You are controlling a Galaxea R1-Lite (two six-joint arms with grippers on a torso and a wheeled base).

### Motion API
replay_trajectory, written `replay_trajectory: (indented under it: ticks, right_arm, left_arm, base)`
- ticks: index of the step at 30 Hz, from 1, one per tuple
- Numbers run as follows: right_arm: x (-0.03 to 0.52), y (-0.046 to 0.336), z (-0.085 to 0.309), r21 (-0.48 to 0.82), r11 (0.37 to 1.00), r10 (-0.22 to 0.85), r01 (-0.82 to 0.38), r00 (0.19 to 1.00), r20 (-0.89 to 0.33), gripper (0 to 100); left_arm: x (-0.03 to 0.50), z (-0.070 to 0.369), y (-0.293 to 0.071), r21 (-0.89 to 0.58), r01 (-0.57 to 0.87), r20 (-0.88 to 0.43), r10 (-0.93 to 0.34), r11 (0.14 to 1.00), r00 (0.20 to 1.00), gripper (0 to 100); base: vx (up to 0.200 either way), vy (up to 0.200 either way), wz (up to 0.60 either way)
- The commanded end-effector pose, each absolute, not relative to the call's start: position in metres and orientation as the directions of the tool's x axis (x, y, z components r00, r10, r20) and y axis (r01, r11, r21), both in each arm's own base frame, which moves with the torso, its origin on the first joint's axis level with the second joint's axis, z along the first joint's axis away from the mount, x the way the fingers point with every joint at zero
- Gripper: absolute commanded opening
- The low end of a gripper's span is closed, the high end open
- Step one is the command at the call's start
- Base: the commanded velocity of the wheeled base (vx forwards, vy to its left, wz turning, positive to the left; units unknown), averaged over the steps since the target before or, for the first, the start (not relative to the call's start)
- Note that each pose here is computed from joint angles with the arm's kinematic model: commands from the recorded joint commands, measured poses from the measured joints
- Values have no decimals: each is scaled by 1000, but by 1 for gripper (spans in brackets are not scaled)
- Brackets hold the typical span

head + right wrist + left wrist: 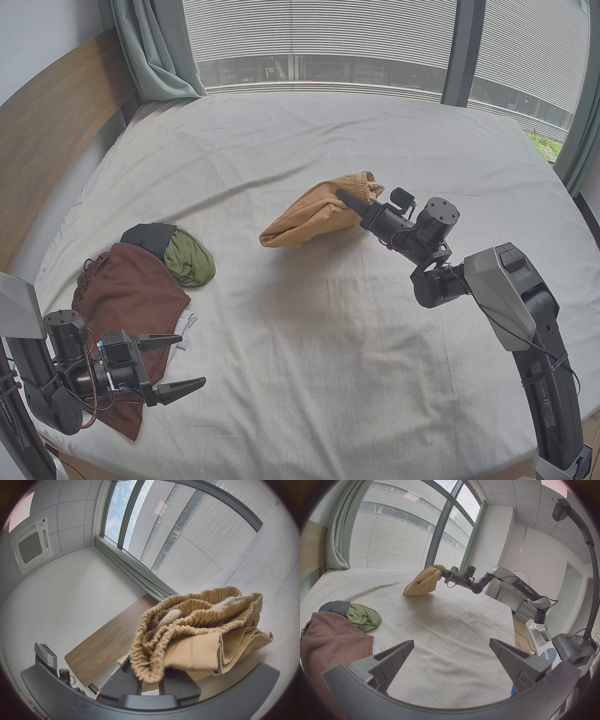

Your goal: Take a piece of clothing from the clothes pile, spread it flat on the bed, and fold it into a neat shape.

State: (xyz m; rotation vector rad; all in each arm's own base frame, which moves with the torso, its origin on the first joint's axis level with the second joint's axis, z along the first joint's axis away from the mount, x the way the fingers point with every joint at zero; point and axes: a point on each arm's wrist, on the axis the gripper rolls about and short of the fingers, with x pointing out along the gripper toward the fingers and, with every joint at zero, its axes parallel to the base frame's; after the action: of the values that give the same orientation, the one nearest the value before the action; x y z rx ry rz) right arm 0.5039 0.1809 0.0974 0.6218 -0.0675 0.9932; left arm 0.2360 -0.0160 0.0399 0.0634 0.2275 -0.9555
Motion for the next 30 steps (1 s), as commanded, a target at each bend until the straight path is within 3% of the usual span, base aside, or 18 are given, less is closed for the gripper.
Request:
replay_trajectory:
  ticks: [1, 12, 30]
  right_arm:
    - [508, 175, 52, 511, 414, 760, -753, 595, 261, 0]
    - [476, 168, 19, 584, 433, 773, -687, 616, 152, 0]
    - [466, 157, -19, 597, 459, 764, -658, 635, 113, 0]
  left_arm:
    - [236, 40, -16, -47, 815, -220, -802, 578, 556, 100]
    - [236, 42, -16, -40, 815, -217, -802, 577, 557, 100]
    - [236, 42, -16, -38, 816, -215, -802, 577, 558, 100]
  base:
    - [0, 0, 0]
    - [0, 0, 0]
    - [0, 0, 0]
